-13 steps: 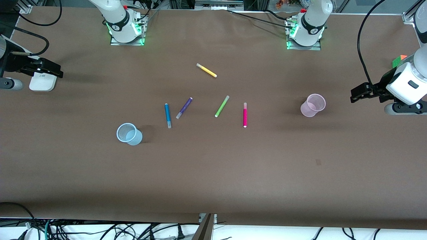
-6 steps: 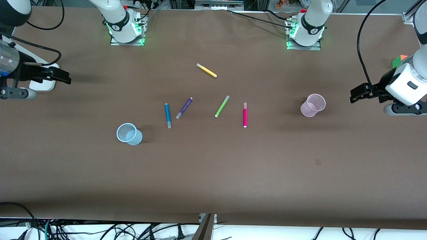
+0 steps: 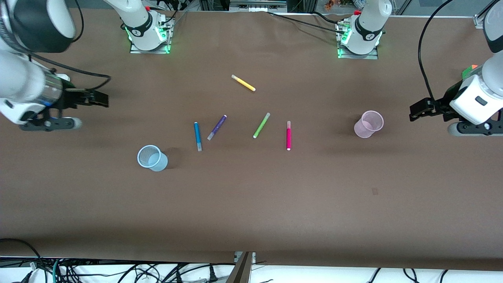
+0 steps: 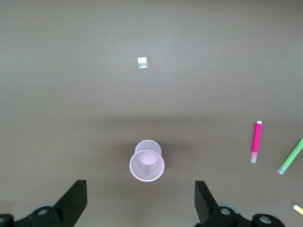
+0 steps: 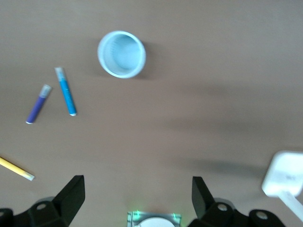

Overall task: Place pink and blue markers in matching cups
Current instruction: 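Reach the right gripper to the blue marker while the left gripper reaches the pink marker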

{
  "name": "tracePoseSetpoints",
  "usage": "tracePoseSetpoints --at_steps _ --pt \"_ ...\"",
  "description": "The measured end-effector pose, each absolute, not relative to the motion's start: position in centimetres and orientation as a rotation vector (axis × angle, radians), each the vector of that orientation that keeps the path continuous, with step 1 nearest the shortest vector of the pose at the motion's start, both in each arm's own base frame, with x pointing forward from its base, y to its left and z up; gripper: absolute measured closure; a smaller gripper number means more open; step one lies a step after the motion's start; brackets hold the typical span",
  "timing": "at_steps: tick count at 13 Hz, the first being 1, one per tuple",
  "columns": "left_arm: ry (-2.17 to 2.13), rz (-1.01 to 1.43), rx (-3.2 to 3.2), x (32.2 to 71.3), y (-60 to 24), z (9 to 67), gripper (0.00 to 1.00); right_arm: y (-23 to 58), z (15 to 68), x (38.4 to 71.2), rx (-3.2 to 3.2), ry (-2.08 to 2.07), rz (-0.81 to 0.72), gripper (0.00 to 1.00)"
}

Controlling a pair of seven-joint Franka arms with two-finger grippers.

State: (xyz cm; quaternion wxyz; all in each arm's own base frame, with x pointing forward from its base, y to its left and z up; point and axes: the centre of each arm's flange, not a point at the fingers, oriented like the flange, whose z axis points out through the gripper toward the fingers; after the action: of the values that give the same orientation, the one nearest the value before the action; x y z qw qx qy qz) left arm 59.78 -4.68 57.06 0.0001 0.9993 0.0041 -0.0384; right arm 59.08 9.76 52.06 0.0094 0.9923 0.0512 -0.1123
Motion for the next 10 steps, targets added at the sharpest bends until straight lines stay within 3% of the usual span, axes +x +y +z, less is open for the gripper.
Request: tracePoseSetpoints --at_steps 5,10 --pt "0.046 -0.192 3.127 59.7 -12.2 54.3 0.00 22.6 41.7 60.8 3.061 0.182 -0.318 0.00" --pt "0.088 -0.196 3.106 61.4 -19.4 47.9 0.00 25.8 33.6 62.0 3.053 0.223 -0.307 0.00"
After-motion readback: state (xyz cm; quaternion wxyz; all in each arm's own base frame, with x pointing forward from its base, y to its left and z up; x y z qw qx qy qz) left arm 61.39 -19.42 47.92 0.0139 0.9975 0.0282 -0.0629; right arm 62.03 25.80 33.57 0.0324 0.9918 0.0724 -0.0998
